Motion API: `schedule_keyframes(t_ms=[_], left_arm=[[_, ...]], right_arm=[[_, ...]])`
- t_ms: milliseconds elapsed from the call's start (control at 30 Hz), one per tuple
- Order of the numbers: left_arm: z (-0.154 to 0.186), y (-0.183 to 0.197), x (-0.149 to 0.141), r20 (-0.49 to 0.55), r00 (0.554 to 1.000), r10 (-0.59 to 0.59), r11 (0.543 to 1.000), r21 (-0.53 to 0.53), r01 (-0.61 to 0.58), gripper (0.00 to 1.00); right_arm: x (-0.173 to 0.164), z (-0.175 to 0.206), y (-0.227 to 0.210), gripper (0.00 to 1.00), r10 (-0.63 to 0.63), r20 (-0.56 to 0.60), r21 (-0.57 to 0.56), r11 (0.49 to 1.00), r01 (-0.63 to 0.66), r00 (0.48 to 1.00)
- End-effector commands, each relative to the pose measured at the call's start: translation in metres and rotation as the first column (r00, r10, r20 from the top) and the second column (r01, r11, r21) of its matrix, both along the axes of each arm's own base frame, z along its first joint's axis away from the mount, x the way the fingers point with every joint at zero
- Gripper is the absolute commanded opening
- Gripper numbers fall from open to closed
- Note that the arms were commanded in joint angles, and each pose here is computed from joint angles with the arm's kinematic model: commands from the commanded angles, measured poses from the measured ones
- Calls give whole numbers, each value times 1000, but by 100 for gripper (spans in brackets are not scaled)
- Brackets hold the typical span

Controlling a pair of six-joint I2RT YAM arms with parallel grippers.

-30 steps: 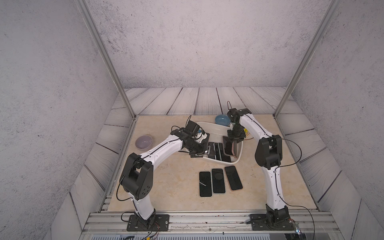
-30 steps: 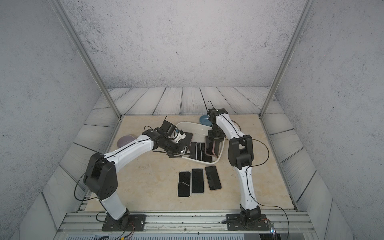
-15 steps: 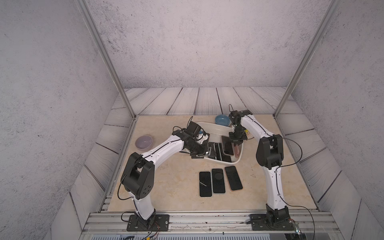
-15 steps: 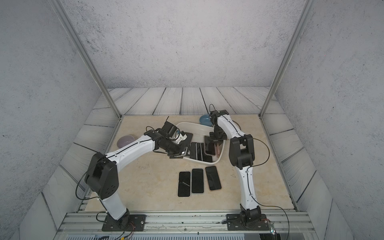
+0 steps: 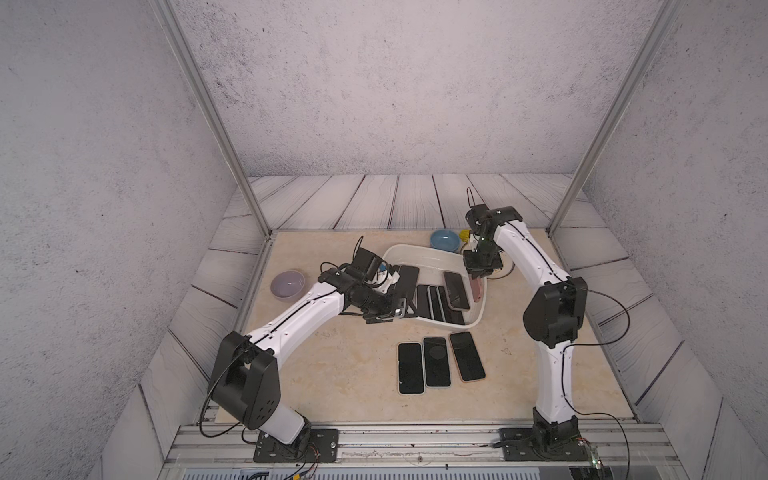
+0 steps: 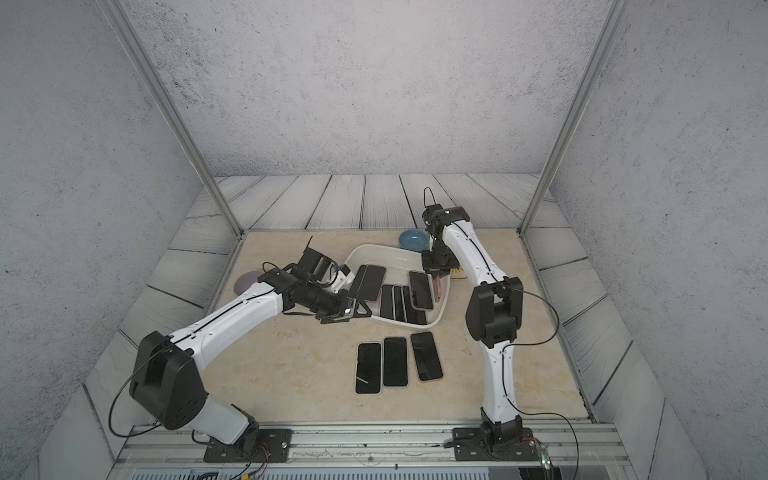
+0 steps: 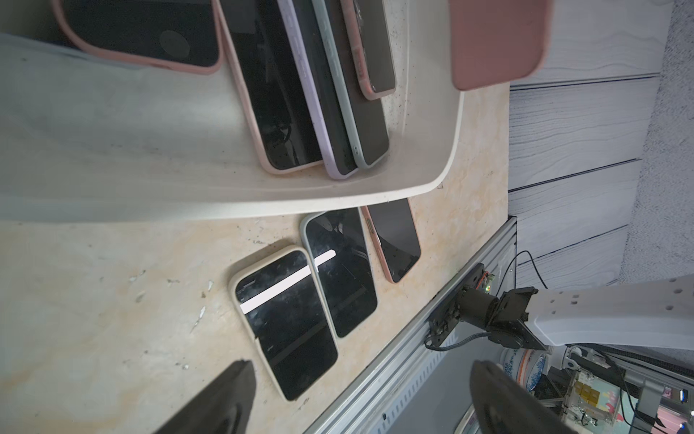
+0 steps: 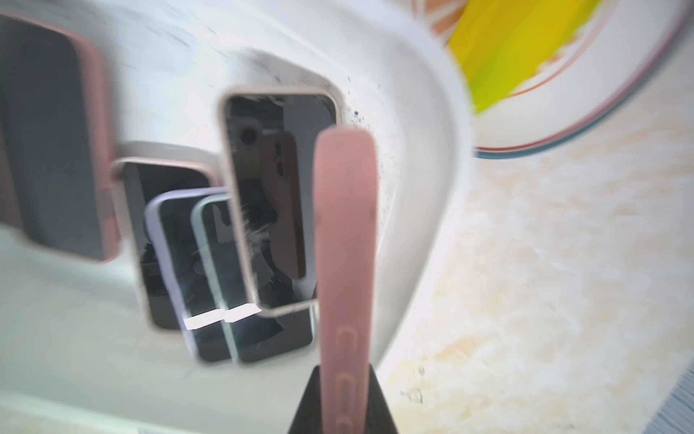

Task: Take the phone out of the storage box
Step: Pick up the phone from the storage box, then place the phone at the center of the board.

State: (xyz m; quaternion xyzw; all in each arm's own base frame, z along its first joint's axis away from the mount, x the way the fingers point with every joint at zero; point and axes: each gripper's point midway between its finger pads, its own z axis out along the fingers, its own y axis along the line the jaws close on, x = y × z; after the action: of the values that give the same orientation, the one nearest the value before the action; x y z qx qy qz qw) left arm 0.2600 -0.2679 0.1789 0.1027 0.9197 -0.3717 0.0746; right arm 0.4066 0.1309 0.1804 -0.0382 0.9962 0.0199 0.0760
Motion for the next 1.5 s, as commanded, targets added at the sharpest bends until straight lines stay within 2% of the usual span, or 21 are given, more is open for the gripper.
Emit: schedule_keyframes(t_ms=[0, 167, 300, 400, 500, 800, 1233, 1367, 1400, 1467], left_arm=[[3, 19, -12, -16, 999, 33, 999, -7, -33, 95], [0, 39, -31, -21, 998, 57, 998, -12, -58, 96], [-6, 47, -43, -34, 998, 59, 998, -15, -60, 96], [-6, 49, -49, -39, 998, 51, 999, -17, -51, 95], [-3, 51, -52, -37, 998, 45, 999, -17, -45, 96], [-2, 58, -62, -37, 999, 37, 999, -5, -38, 96], [-3, 62, -66, -44, 996, 74, 997, -5, -74, 96], [-5, 62, -65, -53, 995, 90, 996, -11, -90, 96], [-5, 62, -64, -55, 994, 94, 995, -13, -95, 96], [-4, 61, -64, -55, 994, 97, 995, -16, -98, 96]], right_arm=[[-47, 46, -22, 0, -11, 26, -48, 999, 12, 1000], [-106, 24, -66, 0, -41, -32, -206, 978, 33, 999], [-145, -11, -76, 0, -61, -114, -224, 974, 34, 992], [-160, -37, -78, 0, -66, -162, -235, 972, 26, 985], [-164, -56, -70, 0, -34, -173, -244, 970, -9, 984], [-172, -101, -60, 0, 31, -232, -378, 918, -120, 972], [-162, -111, -82, 0, 25, -254, -549, 819, -166, 967], [-162, -118, -81, 0, 43, -292, -543, 815, -203, 955], [-163, -120, -80, 2, 48, -305, -538, 815, -214, 951], [-164, -123, -79, 18, 56, -319, -530, 817, -227, 946]])
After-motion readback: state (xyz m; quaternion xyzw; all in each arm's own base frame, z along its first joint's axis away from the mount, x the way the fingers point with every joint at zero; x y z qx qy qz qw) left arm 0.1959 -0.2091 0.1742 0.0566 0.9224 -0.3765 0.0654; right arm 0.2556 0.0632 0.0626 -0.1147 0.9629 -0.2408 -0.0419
